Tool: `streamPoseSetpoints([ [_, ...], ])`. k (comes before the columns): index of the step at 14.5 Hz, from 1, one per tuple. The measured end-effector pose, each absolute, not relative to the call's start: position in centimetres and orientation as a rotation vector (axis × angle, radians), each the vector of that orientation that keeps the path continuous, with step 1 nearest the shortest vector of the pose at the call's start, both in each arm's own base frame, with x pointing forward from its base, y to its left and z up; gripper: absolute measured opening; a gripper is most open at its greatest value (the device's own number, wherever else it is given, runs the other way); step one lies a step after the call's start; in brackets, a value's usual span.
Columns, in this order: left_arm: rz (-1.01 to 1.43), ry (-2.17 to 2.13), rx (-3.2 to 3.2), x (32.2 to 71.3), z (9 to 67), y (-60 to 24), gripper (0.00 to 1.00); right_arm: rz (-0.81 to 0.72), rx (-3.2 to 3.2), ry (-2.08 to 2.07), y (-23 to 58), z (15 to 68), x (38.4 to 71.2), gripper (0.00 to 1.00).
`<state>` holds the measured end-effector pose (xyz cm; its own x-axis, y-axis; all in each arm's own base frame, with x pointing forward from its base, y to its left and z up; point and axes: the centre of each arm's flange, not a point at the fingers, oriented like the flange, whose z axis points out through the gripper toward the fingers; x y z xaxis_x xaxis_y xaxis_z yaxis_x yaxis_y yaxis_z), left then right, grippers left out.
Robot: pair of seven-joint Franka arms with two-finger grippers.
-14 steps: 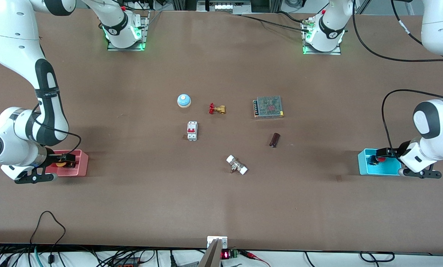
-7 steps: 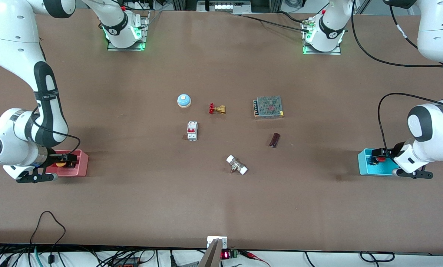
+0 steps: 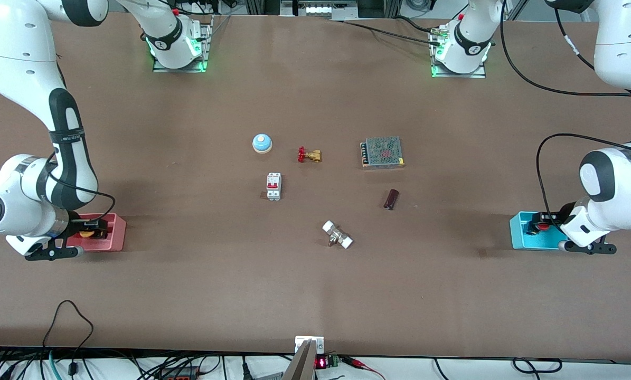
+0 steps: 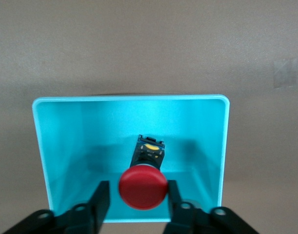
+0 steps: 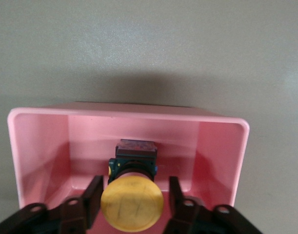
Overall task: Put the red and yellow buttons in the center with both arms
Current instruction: 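Close the right gripper on the yellow button while the left gripper grasps the red, then carry the yellow button with the right gripper while the left gripper carries the red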
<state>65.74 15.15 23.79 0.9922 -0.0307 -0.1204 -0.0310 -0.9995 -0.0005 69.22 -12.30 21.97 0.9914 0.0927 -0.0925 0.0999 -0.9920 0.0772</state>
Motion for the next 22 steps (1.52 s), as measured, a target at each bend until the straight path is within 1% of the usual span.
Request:
streamPoseSetpoints([
  [1, 0.189, 0.049, -3.133, 65.7, 23.8, 15.1, 0.41, -0.136, 3.053, 0.149, -12.3, 22.0, 69.2, 0.46],
  [2, 0.186, 0.049, -3.133, 65.8, 23.8, 15.1, 0.41, -0.134, 3.053, 0.149, -12.3, 22.0, 69.3, 0.4],
  [5, 0.147, 0.05, -3.13, 66.4, 24.9, 15.1, 0.41, -0.129, 3.053, 0.151, -12.2, 22.2, 69.4, 0.4],
  [8, 0.071, 0.059, -3.124, 67.1, 28.0, 14.9, 0.41, -0.119, 3.054, 0.157, -12.0, 23.2, 69.9, 0.4],
  [10, 0.035, 0.076, -3.124, 67.4, 30.7, 14.0, 0.41, -0.118, 3.059, 0.168, -11.6, 25.1, 70.4, 0.4],
  [12, 0.025, 0.084, -3.125, 67.3, 33.3, 12.6, 0.41, -0.159, 3.073, 0.197, -10.2, 28.6, 71.0, 0.4],
  [14, 0.046, 0.067, -3.13, 67.1, 35.3, 10.6, 0.41, -0.198, 3.083, 0.257, -7.1, 33.1, 71.3, 0.4],
  [16, 0.084, 0.028, -3.134, 66.8, 36.4, 8.0, 0.41, -0.174, 3.083, 0.328, -3.3, 36.8, 71.3, 0.4],
  [17, 0.1, 0.0, -3.134, 66.7, 36.7, 6.6, 0.41, -0.166, 3.085, 0.34, -1.6, 37.9, 71.1, 0.4],
  [19, 0.125, -0.056, -3.14, 66.6, 36.6, 3.4, 0.41, -0.168, 3.097, 0.343, 2.8, 38.1, 71.0, 0.4],
  [22, 0.187, -0.134, -3.153, 65.8, 34.9, -1.6, 0.41, -0.199, 3.151, 0.341, 12.7, 36.5, 70.0, 0.4],
])
